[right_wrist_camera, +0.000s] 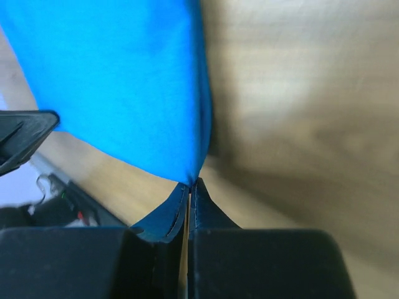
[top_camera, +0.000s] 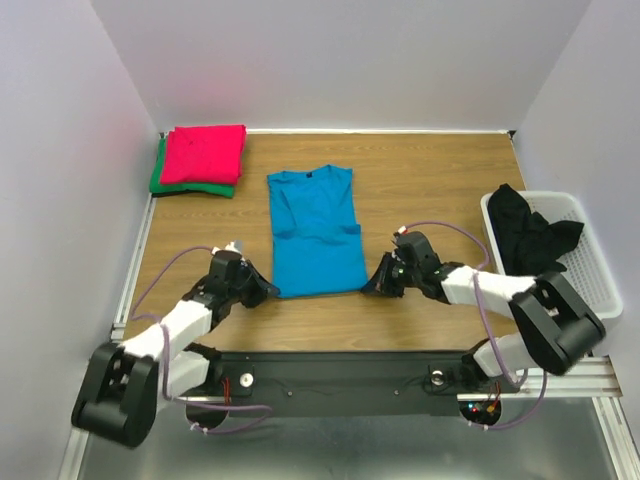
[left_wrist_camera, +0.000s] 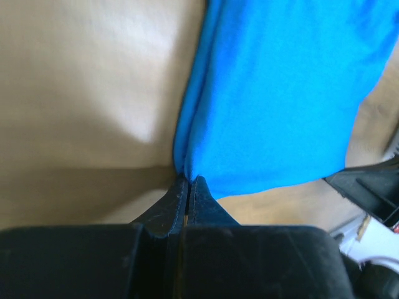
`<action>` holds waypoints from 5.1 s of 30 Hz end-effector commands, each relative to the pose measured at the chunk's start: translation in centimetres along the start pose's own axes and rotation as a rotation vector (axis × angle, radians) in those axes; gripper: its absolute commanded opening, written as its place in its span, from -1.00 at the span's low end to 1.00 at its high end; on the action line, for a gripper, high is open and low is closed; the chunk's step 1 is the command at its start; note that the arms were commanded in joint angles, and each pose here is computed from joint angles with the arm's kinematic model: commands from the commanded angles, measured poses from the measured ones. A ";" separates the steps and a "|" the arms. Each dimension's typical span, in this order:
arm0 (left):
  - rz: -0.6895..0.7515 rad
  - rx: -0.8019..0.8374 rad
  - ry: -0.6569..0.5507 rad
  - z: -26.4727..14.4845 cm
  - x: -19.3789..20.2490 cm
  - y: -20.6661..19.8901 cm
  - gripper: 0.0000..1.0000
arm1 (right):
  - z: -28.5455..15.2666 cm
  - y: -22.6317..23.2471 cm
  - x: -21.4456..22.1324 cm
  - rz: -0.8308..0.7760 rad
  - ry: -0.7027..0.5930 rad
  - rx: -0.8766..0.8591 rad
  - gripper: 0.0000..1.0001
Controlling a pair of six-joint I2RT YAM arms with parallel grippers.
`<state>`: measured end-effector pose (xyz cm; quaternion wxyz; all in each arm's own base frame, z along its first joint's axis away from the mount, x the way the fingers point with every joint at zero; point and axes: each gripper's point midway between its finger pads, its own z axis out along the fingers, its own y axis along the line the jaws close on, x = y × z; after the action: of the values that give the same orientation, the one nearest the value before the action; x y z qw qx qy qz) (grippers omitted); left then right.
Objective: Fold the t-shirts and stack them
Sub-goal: Fold the tshirt, then neatly place the folded tshirt to the corner
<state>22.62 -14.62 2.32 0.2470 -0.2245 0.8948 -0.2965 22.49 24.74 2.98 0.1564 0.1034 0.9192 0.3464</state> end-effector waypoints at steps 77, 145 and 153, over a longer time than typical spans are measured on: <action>0.343 -0.018 -0.265 9.7 -30.8 -17.0 0.97 | 2.3 8.5 -30.9 -0.131 -0.282 -0.137 1.00; 0.962 -0.979 -0.796 -7.8 -43.2 -20.9 -1.00 | -14.1 -0.1 -15.2 -0.316 -0.527 0.180 1.00; 0.958 -0.865 -0.882 -11.7 -43.6 -24.2 -1.00 | -13.9 -0.4 -15.1 -0.312 -0.523 0.189 1.00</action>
<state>58.69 -4.31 27.10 0.4636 0.0761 0.8061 0.3598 31.46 11.74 15.90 0.4213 0.0613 0.8824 0.2004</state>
